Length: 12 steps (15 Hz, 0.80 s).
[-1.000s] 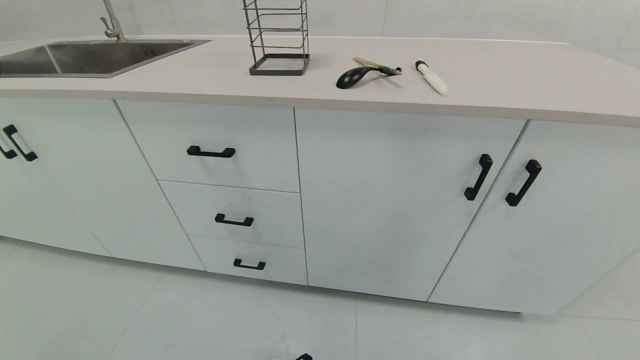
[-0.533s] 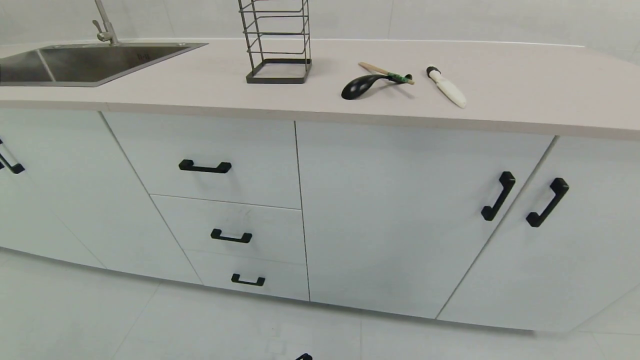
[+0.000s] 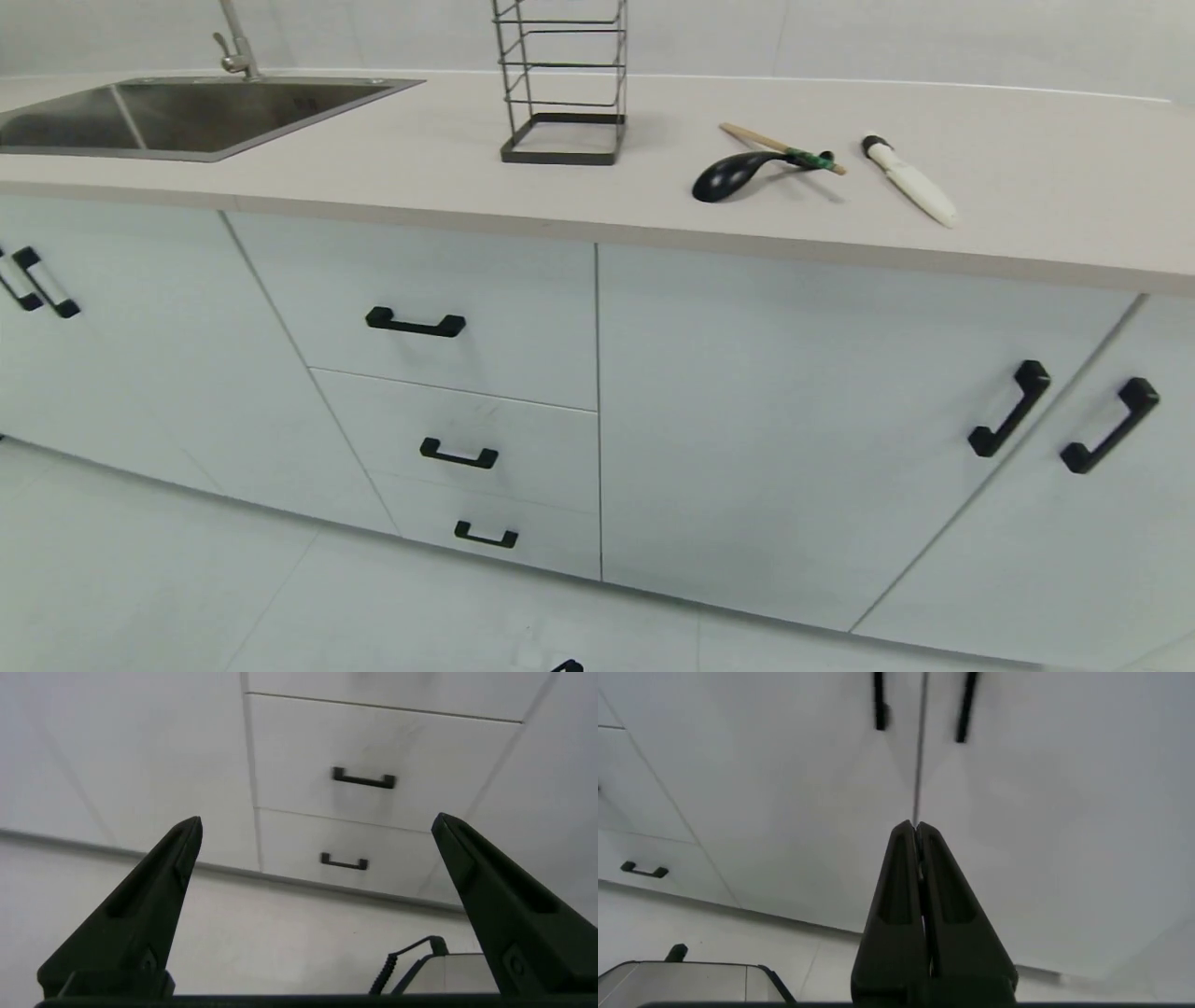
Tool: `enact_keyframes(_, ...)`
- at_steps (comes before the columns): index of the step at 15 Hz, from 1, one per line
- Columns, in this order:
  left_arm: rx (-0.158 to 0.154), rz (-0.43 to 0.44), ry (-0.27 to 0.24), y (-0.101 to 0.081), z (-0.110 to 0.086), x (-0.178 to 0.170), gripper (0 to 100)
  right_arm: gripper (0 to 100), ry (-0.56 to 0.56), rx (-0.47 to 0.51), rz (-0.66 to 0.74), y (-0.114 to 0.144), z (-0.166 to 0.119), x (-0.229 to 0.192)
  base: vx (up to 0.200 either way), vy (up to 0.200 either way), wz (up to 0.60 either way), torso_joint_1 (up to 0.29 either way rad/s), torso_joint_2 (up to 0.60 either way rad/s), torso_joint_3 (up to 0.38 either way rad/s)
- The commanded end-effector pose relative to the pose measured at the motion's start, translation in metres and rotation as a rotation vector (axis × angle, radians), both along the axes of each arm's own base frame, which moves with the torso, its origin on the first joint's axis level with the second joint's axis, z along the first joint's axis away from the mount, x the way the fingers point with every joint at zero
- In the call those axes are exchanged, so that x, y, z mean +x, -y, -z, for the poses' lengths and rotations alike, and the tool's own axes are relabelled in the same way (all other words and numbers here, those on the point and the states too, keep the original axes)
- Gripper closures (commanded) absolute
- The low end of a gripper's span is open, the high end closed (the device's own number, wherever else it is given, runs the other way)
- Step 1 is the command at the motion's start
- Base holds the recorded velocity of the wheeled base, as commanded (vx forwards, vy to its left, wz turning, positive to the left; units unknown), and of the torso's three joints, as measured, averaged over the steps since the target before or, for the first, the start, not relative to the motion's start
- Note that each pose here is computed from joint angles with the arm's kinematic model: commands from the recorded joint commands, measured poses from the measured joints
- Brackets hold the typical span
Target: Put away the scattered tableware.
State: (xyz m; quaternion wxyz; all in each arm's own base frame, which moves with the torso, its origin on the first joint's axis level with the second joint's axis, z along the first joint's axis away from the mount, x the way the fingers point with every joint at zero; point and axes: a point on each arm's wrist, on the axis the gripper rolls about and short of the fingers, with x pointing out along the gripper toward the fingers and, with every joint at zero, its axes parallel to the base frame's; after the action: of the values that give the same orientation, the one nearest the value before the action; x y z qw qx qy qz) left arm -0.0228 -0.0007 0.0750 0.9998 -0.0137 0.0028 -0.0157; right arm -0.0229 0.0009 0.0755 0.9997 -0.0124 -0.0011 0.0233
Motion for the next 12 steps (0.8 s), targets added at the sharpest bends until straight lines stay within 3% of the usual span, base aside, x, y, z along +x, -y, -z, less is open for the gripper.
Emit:
enact_keyframes(1, 0.0, 0.002, 0.0, 0.0, -0.0001, 0.0, 0, 100, 0.0, 0.0, 0.001, 0.0, -0.0001, 0.0001, 0.0, 0.0, 0.6, 0.007, 0.0, 0.012)
enact_keyframes(4, 0.0, 0.002, 0.0, 0.0, -0.0002, 0.0001, 0, 100, 0.0, 0.0, 0.001, 0.0, -0.0001, 0.0001, 0.0, 0.0, 0.0, 0.0, 0.0, 0.0)
enact_keyframes(8, 0.0, 0.002, 0.0, 0.0, -0.0001, 0.0, 0, 100, 0.0, 0.0, 0.001, 0.0, -0.0001, 0.0001, 0.0, 0.2, 0.0, 0.001, 0.0, 0.007)
enact_keyframes(12, 0.0, 0.002, -0.001, 0.0, -0.0001, 0.0001, 0, 100, 0.0, 0.0, 0.001, 0.0, -0.0001, 0.0001, 0.0, 0.0, 0.0, 0.0, 0.0, 0.0)
